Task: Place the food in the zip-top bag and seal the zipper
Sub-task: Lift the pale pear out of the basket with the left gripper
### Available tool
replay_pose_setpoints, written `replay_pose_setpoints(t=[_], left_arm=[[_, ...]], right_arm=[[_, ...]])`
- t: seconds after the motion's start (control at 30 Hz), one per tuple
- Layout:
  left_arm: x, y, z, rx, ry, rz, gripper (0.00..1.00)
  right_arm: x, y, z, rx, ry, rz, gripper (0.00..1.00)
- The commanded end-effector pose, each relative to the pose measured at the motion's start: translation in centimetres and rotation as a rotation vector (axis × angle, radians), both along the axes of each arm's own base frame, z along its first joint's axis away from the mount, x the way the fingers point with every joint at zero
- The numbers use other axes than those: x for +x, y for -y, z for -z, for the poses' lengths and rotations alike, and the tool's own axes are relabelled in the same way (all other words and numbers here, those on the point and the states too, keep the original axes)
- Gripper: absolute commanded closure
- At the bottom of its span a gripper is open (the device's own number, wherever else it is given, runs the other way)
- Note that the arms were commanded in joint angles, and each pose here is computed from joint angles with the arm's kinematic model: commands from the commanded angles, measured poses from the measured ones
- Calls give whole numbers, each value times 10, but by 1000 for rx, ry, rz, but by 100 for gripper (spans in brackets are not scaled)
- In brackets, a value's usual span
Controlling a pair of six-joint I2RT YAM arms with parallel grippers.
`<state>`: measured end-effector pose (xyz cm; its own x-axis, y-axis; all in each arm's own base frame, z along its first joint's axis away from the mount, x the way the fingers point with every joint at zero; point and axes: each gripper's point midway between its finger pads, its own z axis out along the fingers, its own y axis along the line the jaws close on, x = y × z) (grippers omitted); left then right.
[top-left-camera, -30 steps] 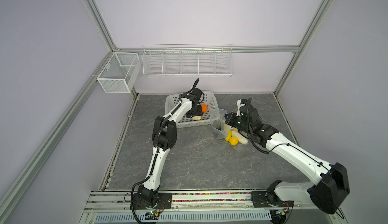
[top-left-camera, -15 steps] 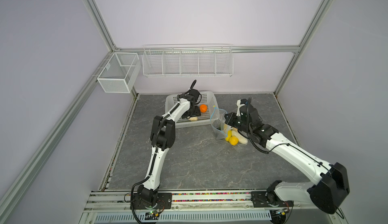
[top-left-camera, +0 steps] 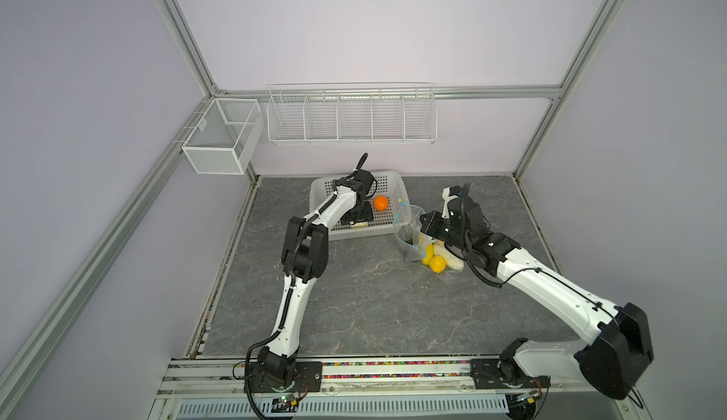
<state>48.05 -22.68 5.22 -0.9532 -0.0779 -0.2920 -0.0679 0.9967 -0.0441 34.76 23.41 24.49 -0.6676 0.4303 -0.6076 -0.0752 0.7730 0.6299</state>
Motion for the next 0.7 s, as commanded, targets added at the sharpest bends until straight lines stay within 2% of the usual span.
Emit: replay_pose_setpoints(t=[0.0,0.27,0.67], left_arm=[[-1,-3,-26,12,29,-5,34],[-4,-1,-70,-43,88,-9,39],[-22,3,-134,-161,160,-5,40]], right_arm=[[1,-3,0,14,8,-2,94],[5,-9,-2,20,13,-6,94],[18,-27,-10,24,27,-33,94]])
